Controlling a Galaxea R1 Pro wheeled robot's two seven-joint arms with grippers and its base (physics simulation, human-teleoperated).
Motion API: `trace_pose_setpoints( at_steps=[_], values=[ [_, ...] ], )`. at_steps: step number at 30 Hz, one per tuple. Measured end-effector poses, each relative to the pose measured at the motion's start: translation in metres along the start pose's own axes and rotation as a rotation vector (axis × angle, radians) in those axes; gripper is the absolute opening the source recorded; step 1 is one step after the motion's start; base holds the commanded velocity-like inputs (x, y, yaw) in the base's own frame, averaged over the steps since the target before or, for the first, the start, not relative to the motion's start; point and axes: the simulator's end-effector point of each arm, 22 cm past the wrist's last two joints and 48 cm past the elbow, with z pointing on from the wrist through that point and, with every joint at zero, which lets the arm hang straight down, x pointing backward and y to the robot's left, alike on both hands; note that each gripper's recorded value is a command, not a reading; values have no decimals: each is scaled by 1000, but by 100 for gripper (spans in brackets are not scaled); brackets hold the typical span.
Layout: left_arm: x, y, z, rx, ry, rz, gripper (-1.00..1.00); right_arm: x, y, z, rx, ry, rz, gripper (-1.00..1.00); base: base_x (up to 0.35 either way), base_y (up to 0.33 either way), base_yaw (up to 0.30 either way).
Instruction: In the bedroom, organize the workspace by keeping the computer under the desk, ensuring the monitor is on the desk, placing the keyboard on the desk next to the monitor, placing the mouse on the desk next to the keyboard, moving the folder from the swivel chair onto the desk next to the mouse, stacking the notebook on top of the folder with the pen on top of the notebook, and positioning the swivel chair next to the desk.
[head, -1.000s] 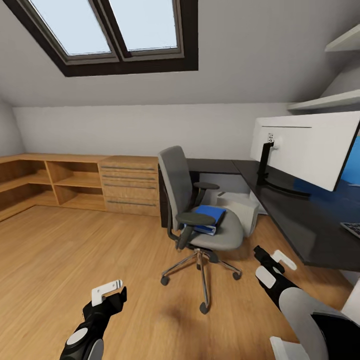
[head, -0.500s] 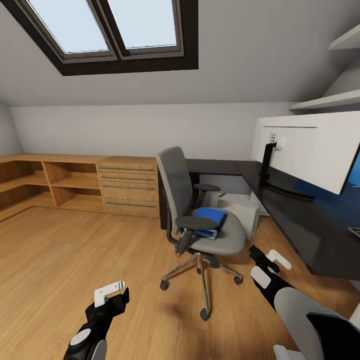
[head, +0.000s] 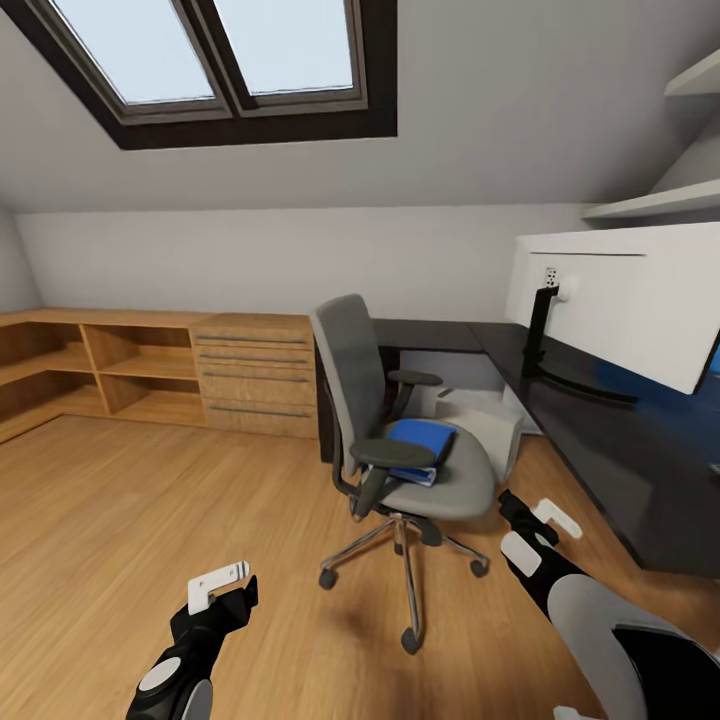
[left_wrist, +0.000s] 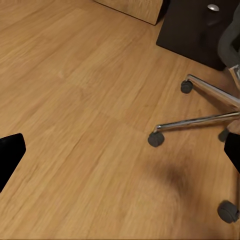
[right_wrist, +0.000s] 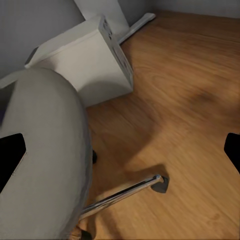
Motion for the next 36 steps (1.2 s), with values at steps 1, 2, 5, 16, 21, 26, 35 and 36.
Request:
trace_pose_setpoints(
  at_steps=[1, 2, 5, 16, 21, 26, 35, 36],
  values=[
    [0, 0, 0, 0, 0, 0, 100, 0, 0, 0, 1, 0, 0, 100, 254, 0, 0],
    [0, 0, 0, 0, 0, 1, 100, 0, -1, 0, 1, 0, 0, 100, 267, 0, 0],
    [0, 0, 0, 0, -1, 1, 100, 0, -1, 0, 1, 0, -1, 100, 289, 0, 0],
    [1, 0, 0, 0, 3, 2, 100, 0, -1, 0, 2, 1, -1, 100, 232, 0, 0],
    [3, 1, 1, -1, 8, 3, 100, 0, -2, 0, 3, 1, -1, 100, 262, 0, 0],
    [5, 1, 1, -1, 12, 4, 100, 0, -4, 1, 7, 4, 0, 100, 144, 0, 0],
    [6, 1, 2, -2, 12, 6, 100, -2, -18, 4, 40, 20, 45, 100, 106, 0, 0],
    [6, 1, 2, -2, 12, 6, 100, 3, -23, 6, 52, 57, 66, 100, 288, 0, 0]
  ],
)
